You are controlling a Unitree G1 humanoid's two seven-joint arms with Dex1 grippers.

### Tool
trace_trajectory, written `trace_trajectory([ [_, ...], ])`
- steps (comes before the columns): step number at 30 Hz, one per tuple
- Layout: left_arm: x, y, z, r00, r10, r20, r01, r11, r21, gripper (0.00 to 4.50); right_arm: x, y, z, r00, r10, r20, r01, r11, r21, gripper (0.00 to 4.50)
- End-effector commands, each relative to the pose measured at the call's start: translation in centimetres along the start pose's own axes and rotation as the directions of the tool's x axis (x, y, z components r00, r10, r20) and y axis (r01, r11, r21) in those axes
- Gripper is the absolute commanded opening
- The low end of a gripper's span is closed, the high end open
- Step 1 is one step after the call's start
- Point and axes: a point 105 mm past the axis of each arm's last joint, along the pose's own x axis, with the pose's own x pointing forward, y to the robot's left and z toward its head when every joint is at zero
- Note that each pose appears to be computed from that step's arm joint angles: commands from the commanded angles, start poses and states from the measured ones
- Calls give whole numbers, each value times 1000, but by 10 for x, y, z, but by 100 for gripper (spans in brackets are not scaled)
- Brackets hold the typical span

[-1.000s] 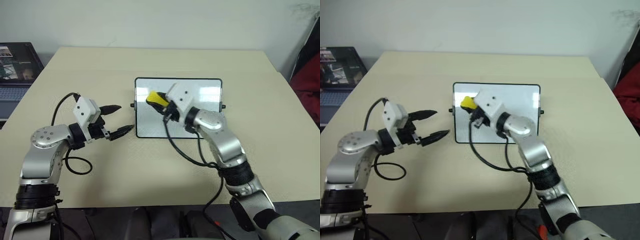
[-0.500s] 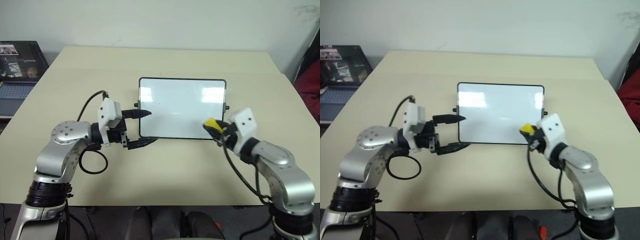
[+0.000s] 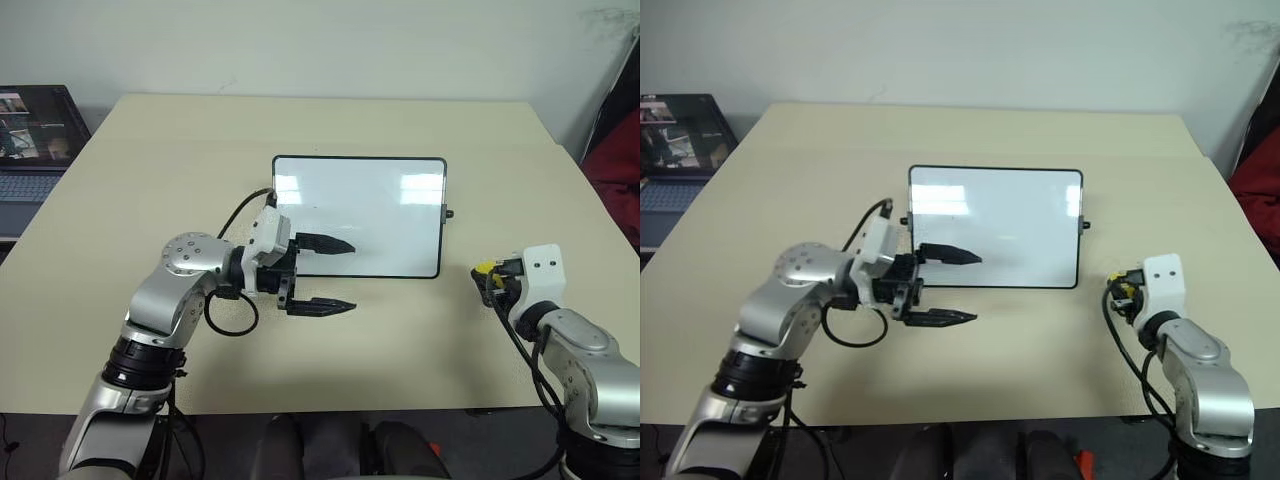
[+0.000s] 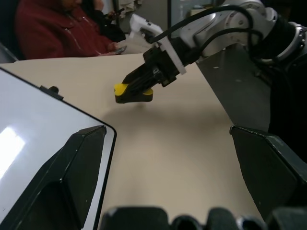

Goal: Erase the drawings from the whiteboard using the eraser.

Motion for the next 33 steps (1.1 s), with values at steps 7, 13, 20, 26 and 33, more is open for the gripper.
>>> trace_trajectory([
  [7,8,-3,7,1000,-16,22,15,999,44,450,9,-23,-1,995,-102,15,100,988,120,112],
  [13,5,-2,6,1000,22,18,-22,999,37,450,13,-20,-2,996,-90,18,87,988,127,315],
  [20,-7,6,4,987,160,23,-160,987,22,450,4,-4,43,978,-42,206,38,999,22,449],
  [26,-41,29,2,856,514,59,-514,857,-23,450,-18,49,72,909,112,401,-85,993,-85,449],
  [33,-84,20,-20,412,909,61,-904,417,-94,450,-30,82,27,853,137,504,-121,991,-64,449],
])
